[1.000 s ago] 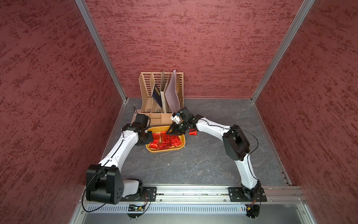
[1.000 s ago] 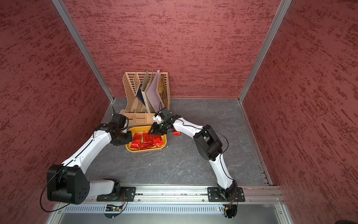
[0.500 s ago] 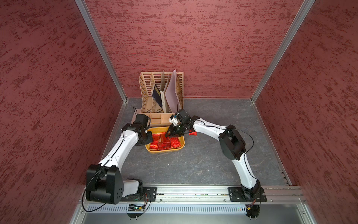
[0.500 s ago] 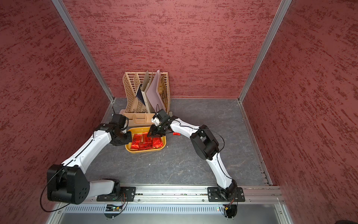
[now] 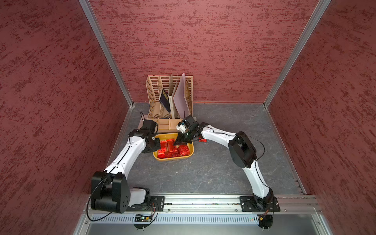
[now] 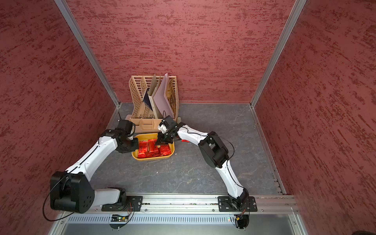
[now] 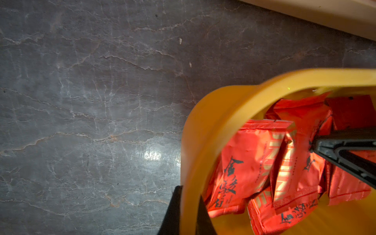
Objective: Take the tea bags out of the storage box
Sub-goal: Pick up the tea bag from the storage box, then place the tea bag at the center of the board.
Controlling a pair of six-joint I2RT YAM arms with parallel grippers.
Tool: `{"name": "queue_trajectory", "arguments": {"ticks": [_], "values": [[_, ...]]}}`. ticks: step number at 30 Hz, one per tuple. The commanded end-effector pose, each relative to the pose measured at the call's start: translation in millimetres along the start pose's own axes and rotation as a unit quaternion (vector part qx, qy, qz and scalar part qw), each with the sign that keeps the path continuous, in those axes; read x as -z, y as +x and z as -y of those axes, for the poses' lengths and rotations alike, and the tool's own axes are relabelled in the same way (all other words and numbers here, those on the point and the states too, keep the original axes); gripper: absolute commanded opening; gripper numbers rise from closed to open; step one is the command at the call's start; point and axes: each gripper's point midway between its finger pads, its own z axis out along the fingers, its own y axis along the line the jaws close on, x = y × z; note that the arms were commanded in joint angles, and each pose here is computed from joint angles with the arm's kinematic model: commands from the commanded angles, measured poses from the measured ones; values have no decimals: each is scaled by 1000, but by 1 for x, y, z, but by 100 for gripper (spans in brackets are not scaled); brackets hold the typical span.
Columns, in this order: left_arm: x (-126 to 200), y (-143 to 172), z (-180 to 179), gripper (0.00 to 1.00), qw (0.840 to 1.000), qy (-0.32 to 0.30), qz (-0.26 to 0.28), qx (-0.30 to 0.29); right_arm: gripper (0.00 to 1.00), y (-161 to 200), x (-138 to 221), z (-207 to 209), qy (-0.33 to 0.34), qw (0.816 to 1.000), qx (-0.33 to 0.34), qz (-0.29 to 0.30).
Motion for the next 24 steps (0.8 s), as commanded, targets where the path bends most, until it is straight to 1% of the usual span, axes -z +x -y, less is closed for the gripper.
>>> {"name": "queue_trajectory", "arguments": {"ticks": [1, 9, 13, 15, 17, 20, 24], "values": [[0, -6, 8, 0, 1000, 19, 11, 0, 0, -3, 25, -34, -20, 999, 24, 18], [2, -6, 7, 0, 1000, 17, 14, 1, 0, -5, 72, -56, -9, 998, 42, 49], [2, -6, 7, 0, 1000, 17, 16, 1, 0, -10, 105, -53, -2, 997, 37, 69], [3, -7, 7, 0, 1000, 17, 17, 0, 0, -15, 127, -37, 14, 996, 25, 85], [3, -6, 7, 0, 1000, 17, 16, 0, 0, -19, 148, -13, 24, 994, 6, 104], [3, -7, 8, 0, 1000, 18, 18, 0, 0, -24, 179, 35, 32, 990, -37, 133], [3, -7, 8, 0, 1000, 18, 18, 1, 0, -20, 203, 109, 67, 985, -86, 137]]}}
